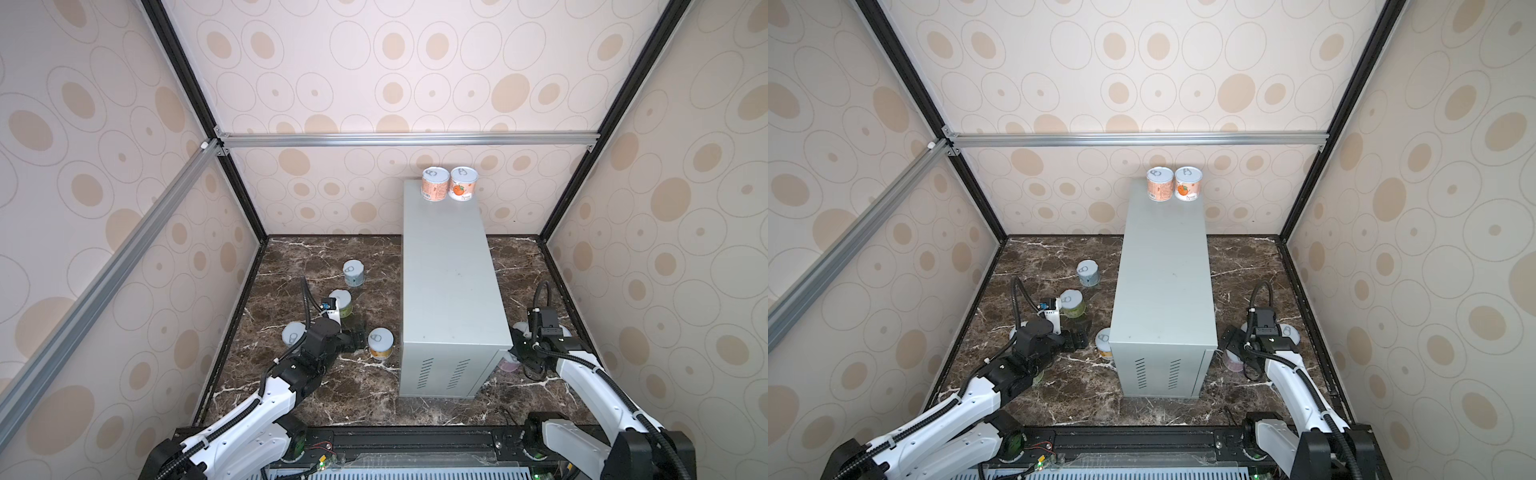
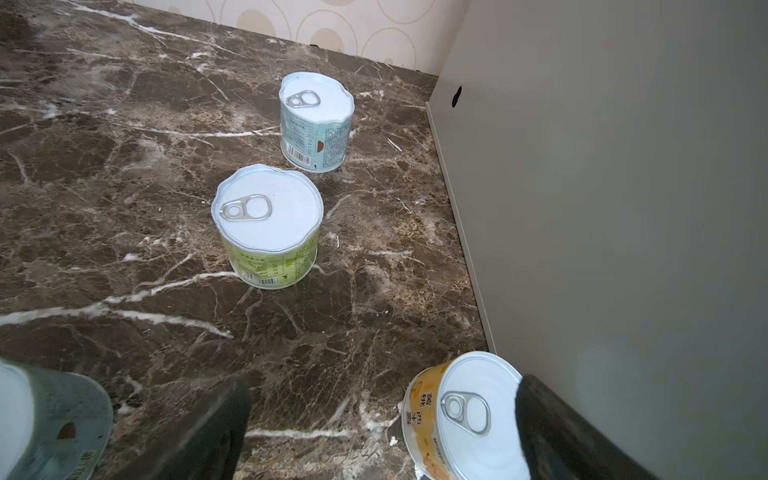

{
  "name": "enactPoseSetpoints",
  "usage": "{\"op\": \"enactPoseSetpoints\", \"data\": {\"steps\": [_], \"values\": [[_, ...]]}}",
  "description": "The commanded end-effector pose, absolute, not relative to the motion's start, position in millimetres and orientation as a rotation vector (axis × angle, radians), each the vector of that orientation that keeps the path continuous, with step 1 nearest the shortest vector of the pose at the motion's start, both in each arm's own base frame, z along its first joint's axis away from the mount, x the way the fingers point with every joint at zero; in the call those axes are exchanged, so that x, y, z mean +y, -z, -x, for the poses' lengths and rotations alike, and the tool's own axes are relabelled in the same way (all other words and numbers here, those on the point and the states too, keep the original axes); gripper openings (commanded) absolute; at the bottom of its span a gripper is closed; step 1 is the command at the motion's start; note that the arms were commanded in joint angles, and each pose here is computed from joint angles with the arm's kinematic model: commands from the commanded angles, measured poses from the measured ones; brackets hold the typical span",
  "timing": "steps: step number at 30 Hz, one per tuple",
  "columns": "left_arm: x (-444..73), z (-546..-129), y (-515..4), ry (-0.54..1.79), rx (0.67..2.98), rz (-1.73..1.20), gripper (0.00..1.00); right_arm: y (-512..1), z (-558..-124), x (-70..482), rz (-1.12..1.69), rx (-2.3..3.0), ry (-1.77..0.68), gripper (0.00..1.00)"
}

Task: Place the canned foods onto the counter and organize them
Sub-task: 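Lower the left gripper toward floor cans while the right gripper descends, then close the right gripper on the pink-labelled can and lift it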

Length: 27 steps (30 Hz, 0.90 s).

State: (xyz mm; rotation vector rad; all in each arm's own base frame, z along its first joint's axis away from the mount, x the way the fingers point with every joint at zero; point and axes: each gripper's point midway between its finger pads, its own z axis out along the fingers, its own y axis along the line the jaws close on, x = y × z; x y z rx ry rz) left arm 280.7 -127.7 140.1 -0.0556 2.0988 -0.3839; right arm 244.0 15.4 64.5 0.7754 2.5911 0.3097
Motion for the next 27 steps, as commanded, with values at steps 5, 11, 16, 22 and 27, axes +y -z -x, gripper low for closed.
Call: {"op": "enactPoseSetpoints", "data": {"steps": [5, 11, 16, 22, 27], "values": [[-124, -281, -147, 0.395, 2.067, 0.096, 0.99, -84, -269, 41, -0.611, 2.581, -0.391, 1.00], [-124, -281, -146, 0.395, 2.066, 0.096, 0.99, -88, -267, 34, -0.555, 2.596, -0.274, 0.99], [-123, -280, -149, 0.400, 2.050, 0.104, 0.99, -81, -257, 27, -0.526, 2.620, -0.178, 1.00], [-123, -279, -148, 0.404, 2.052, 0.102, 0.99, -74, -252, 35, -0.442, 2.632, -0.108, 1.00], [-123, -279, -146, 0.402, 2.061, 0.105, 0.99, -65, -250, 42, -0.412, 2.650, -0.086, 1.00]]}}
